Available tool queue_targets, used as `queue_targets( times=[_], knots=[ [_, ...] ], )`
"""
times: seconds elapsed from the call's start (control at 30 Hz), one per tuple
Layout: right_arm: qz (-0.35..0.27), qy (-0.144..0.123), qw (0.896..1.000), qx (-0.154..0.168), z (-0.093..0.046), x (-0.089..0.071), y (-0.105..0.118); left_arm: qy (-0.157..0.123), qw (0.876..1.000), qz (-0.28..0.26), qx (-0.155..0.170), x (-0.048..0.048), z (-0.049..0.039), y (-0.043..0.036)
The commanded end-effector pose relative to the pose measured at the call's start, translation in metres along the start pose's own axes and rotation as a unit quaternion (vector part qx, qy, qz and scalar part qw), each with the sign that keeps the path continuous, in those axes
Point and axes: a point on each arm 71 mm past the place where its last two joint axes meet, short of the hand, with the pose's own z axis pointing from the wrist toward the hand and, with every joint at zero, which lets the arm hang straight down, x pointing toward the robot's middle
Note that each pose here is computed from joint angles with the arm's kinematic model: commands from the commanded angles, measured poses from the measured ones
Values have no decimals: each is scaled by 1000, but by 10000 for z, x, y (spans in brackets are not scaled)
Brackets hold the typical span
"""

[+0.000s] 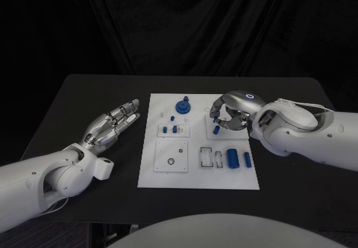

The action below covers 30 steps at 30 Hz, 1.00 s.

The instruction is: Assemble the parts on the task board

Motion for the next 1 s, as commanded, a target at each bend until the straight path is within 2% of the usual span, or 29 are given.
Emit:
queue_targets(
  times=[0.03,0.23,0.37,0.6,1.0],
  knots=[
    [6,5,1000,-26,-3,24,217,6,995,-9,99,22,-15,-129],
    [7,12,997,-76,30,118,540,7,995,-11,97,28,-19,-120],
    [2,19,995,-96,65,205,663,8,995,-12,96,36,-15,-115],
    [-9,33,993,-117,122,378,781,8,995,-12,95,40,-11,-105],
    [-7,53,991,-126,178,637,847,9,996,-15,91,43,-14,-72]
  ],
)
